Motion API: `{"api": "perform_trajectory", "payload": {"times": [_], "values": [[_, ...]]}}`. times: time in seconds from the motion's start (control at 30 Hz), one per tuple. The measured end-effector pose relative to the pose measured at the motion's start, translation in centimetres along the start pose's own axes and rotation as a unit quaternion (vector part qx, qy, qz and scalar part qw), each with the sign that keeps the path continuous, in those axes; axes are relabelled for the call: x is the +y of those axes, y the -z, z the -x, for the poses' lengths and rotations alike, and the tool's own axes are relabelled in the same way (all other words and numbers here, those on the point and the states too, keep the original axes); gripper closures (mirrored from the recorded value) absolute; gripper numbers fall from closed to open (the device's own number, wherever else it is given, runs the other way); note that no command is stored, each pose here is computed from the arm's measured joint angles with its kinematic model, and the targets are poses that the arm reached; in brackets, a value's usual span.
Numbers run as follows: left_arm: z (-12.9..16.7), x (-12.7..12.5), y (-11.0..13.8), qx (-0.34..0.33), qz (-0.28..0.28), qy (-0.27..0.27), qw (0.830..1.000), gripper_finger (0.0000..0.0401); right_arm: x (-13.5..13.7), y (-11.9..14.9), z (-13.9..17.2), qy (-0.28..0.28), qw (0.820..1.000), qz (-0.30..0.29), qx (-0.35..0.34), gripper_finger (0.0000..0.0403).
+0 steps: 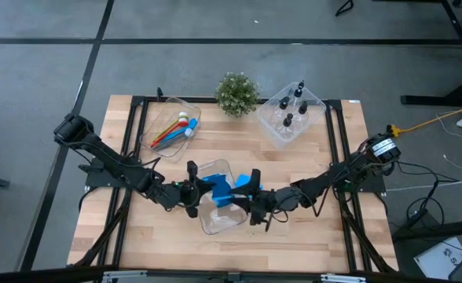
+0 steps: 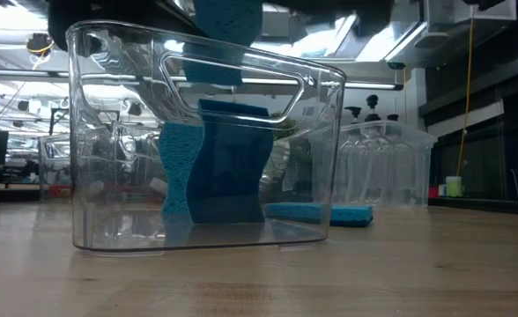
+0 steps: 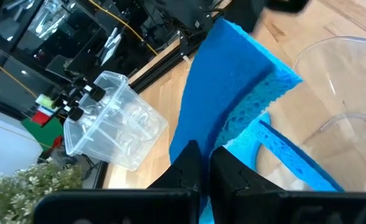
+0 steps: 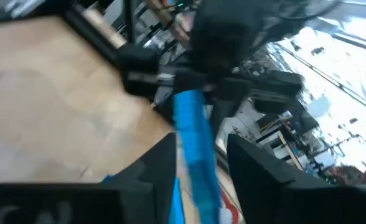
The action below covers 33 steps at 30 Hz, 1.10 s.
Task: Pick & Place Kitchen Sink Supplies
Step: Put the sponge into the bottom transparent bin
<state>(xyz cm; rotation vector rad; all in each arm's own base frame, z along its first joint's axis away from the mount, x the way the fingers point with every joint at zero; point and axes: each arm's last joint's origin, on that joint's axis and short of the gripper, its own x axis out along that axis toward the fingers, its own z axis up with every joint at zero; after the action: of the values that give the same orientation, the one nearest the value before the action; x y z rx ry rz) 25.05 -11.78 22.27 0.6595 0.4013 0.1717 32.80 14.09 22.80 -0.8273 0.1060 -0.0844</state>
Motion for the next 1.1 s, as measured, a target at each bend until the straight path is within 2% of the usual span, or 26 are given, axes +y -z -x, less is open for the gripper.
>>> {"api": "perform_trajectory", "payload": {"times": [0.13,0.37,0.57,0.73,0.97,1.1], "values": [[0.4,0.0,-0.1,0.001,-0.005,0.001,1.000,0.0398,-0.6,-0.8,0.8,0.023,0.999,-0.040,0.013,0.0229],[0.7,0.3,0.1,0.009,-0.019,0.000,1.000,0.0399,-1.1,-1.4,2.1,0.013,0.997,-0.074,0.032,0.0193],[1.1,0.3,-0.6,0.030,-0.060,-0.020,0.998,0.0399,-1.5,-1.5,2.5,0.006,0.995,-0.092,0.039,0.0191],[1.4,0.7,-1.6,0.041,-0.066,-0.018,0.997,0.0399,-1.4,-1.4,2.5,0.003,0.995,-0.090,0.043,0.0191],[1.4,0.3,-1.6,0.043,-0.063,-0.016,0.997,0.0399,-1.4,-1.3,2.5,0.001,0.995,-0.090,0.045,0.0191],[0.6,-0.8,-1.1,0.059,-0.089,-0.010,0.994,0.0399,-1.3,-1.3,2.5,0.000,0.995,-0.089,0.046,0.0191]]}}
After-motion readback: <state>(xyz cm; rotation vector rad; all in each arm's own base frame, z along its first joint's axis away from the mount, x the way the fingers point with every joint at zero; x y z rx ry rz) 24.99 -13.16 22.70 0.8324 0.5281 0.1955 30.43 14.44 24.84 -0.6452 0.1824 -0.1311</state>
